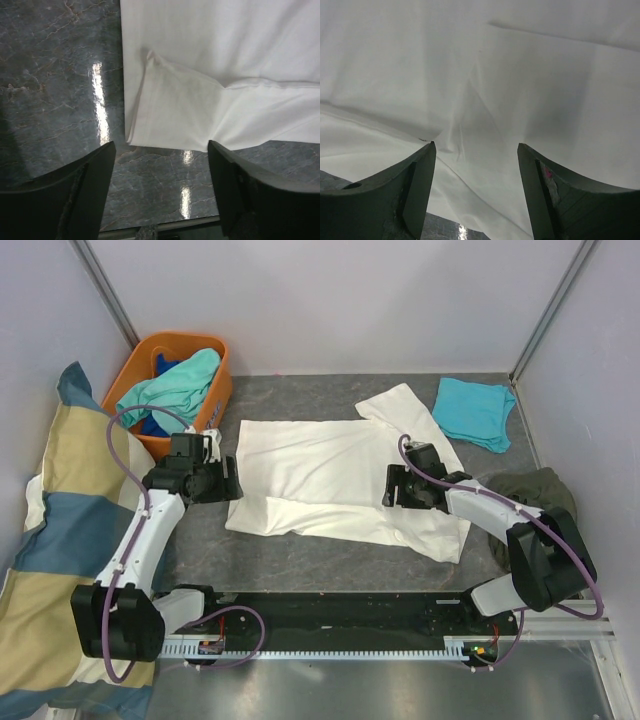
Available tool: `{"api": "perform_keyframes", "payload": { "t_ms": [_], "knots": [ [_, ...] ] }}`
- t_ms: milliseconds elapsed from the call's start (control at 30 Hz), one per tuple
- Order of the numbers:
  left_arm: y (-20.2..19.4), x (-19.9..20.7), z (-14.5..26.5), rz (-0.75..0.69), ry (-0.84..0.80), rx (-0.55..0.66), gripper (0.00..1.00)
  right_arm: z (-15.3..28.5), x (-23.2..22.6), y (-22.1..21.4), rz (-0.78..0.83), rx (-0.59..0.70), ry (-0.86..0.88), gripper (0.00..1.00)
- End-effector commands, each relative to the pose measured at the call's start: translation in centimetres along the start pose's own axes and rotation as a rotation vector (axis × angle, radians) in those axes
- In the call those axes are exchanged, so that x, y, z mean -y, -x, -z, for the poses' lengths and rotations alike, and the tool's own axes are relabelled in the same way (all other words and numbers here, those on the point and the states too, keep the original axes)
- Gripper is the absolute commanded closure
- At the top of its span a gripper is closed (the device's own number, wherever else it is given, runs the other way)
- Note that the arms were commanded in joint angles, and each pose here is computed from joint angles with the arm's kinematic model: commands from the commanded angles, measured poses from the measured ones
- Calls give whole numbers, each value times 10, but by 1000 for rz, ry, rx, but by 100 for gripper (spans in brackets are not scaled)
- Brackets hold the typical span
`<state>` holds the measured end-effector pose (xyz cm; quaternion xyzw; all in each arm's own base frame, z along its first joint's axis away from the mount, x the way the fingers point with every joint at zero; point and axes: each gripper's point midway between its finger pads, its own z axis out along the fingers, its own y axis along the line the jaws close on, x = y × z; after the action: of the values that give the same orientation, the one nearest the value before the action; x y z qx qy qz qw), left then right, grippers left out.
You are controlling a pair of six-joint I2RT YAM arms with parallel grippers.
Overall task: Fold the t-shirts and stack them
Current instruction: Fold the tshirt
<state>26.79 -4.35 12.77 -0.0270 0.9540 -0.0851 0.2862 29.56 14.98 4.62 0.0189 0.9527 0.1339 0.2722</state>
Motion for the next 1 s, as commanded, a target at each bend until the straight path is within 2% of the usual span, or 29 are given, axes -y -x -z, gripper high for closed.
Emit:
{"api": "perform_keyframes", "payload": {
  "t_ms": [0,200,600,967],
  "knots": [
    [-4,-18,4,-46,94,-7,25,2,-3,12,-31,63,2,25],
    [-7,-15,-17,-67,67,-72,30,4,-7,20,-13,80,10,23],
    [-3,-14,-55,-117,32,-158,32,6,-1,26,-10,106,-21,22],
    [-18,-12,-85,-128,0,-261,43,3,-4,26,-1,102,-12,20]
  ]
}}
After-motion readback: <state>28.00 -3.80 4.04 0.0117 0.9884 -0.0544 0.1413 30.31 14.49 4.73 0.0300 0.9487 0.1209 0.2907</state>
